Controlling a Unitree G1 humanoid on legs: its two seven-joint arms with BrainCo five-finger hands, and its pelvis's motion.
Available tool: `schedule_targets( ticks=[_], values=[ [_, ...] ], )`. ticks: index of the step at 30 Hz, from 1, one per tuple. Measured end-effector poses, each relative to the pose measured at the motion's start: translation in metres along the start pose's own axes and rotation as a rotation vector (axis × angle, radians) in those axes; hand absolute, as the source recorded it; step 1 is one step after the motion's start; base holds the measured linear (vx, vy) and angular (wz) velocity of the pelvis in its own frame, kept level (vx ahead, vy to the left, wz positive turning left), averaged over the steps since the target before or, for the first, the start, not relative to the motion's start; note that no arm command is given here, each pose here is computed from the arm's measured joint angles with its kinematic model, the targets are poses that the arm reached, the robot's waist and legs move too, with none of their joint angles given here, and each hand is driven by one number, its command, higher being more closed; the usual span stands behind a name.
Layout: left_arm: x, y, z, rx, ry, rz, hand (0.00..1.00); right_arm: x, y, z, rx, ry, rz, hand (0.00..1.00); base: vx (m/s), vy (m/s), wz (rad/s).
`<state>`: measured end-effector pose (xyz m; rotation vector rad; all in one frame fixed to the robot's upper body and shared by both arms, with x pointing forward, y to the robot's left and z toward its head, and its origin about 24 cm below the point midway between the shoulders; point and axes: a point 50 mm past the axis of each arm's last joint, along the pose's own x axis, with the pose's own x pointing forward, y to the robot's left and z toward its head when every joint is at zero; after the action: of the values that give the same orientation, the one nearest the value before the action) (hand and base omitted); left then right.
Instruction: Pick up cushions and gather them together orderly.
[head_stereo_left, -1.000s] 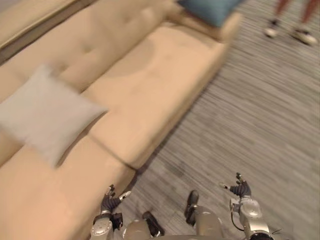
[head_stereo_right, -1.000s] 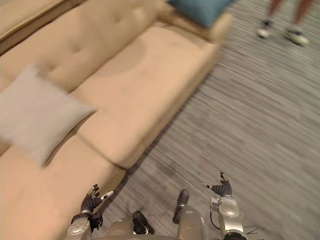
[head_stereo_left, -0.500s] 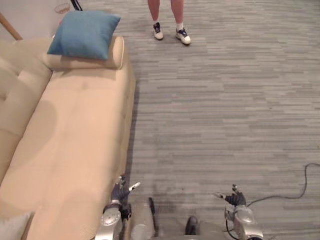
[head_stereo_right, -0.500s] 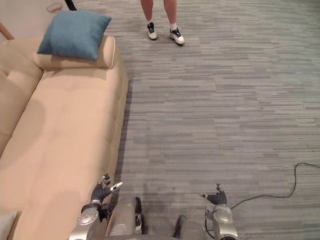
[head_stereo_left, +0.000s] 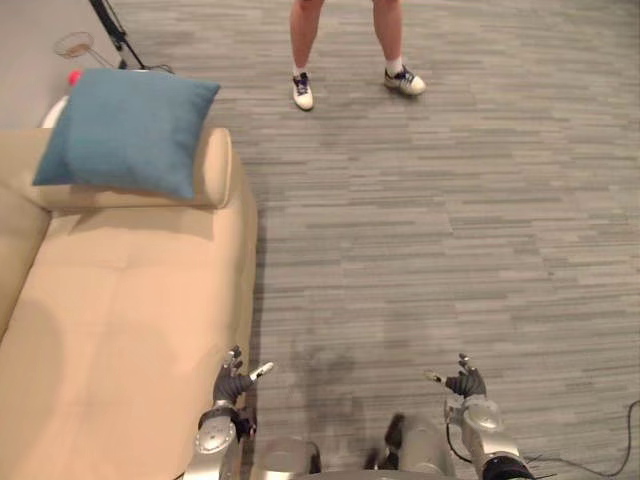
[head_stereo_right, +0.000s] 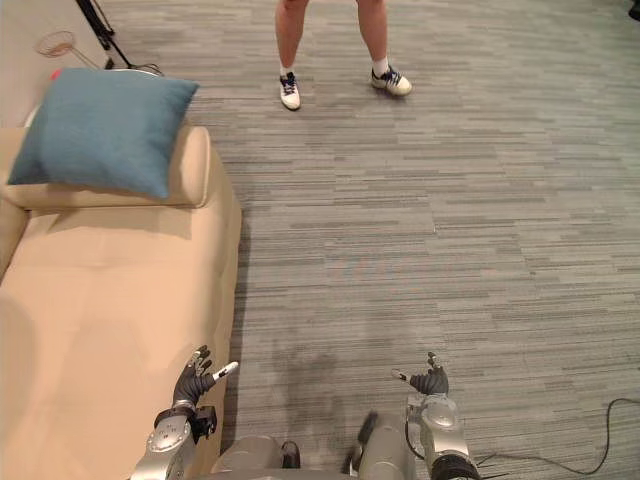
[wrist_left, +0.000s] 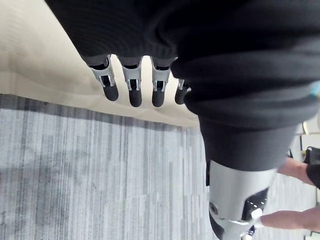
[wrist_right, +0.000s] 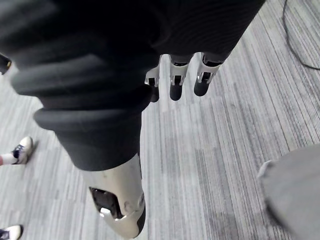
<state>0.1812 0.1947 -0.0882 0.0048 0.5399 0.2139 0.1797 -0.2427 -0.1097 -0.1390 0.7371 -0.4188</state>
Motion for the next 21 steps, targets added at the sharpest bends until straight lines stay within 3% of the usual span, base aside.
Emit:
schedule_targets(
  ticks=[4, 6, 12, 16, 21],
  values=[
    [0.003, 0.004, 0.002, -0.005, 0.000, 0.027, 0.00, -0.005, -0.008, -0.016, -0.014, 0.057, -0.018, 0.00, 0.75, -0.191, 0.78],
    [0.004, -0.009, 0.003, -0.023, -0.003, -0.005, 0.00, -0.002, -0.014, -0.009, -0.014, 0.033, -0.033, 0.00, 0.78, -0.259, 0.79],
    [0.001, -0.014, 0.000, -0.045, 0.012, -0.010, 0.00, -0.002, 0.000, 0.013, 0.057, -0.060, -0.006, 0.00, 0.69, -0.176, 0.58],
    [0.000, -0.012, 0.006, -0.048, -0.020, -0.007, 0.00, 0.001, -0.013, 0.012, 0.051, -0.058, -0.050, 0.00, 0.58, 0.051, 0.55],
    [-0.008, 0.002, -0.008, -0.069, 0.030, 0.054, 0.00, 0.002, -0.001, 0.009, 0.044, -0.024, -0.021, 0.00, 0.70, 0.161, 0.48]
  ],
)
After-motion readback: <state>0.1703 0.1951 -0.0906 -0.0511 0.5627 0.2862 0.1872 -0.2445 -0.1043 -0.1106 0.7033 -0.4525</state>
